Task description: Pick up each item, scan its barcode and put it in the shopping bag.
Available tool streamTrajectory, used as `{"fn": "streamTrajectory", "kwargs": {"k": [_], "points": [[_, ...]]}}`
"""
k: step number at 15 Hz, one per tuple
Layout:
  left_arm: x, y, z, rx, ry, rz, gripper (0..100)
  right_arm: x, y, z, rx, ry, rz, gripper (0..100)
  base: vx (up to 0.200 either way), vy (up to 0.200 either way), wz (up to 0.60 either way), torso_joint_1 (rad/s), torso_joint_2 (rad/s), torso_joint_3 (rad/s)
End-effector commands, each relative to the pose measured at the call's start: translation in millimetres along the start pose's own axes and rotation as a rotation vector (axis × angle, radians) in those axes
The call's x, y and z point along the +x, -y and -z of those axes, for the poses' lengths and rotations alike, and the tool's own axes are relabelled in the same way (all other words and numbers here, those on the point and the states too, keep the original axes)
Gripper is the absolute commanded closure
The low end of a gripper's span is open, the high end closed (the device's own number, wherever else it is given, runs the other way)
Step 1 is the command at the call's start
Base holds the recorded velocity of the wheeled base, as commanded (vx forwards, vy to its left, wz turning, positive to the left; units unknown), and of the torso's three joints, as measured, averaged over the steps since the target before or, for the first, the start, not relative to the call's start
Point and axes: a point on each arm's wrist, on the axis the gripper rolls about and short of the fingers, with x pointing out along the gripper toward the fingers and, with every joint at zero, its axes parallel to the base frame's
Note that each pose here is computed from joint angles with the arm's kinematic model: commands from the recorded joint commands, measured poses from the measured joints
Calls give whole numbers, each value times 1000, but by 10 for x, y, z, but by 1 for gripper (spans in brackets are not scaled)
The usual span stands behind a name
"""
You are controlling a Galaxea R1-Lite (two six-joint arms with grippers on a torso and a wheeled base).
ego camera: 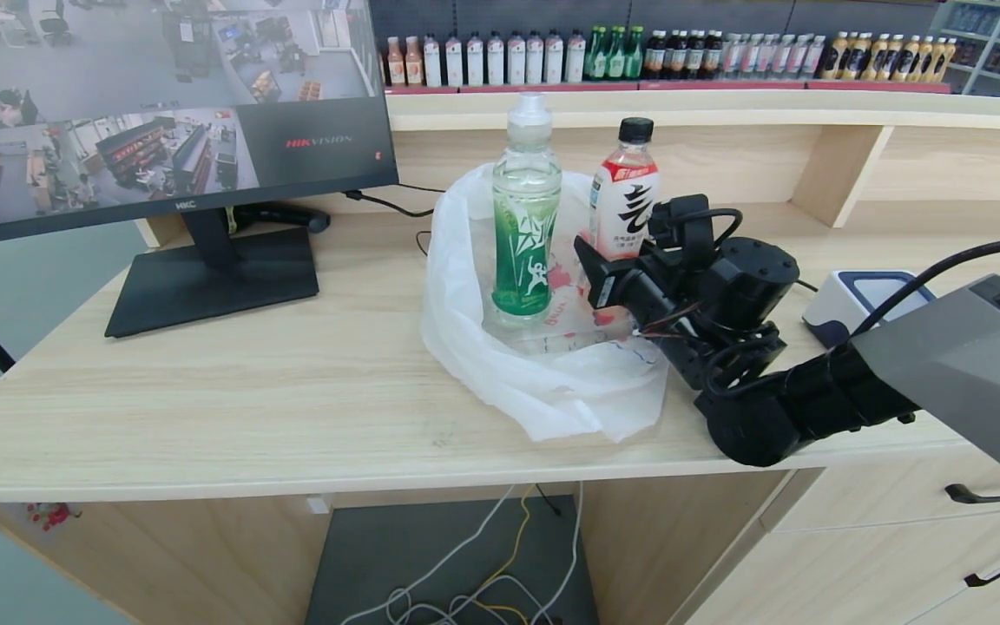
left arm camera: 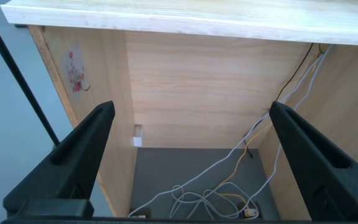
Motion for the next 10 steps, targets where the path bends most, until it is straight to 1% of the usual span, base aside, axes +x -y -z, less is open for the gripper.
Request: {"fn": "streamTrajectory", "kwargs": {"k": [1, 5, 10], "points": [[0, 0, 0, 0, 0, 0, 0, -16, -7, 27, -1, -14, -3, 100, 0, 0, 0, 0, 0, 0], [0, 0, 0, 0, 0, 0, 0, -19, -10, 18, -16, -13, -18, 100, 0, 0, 0, 0, 0, 0], [0, 0, 0, 0, 0, -2, 0, -71, -6, 40, -18, -34, -19, 100, 0, 0, 0, 0, 0, 0]]}}
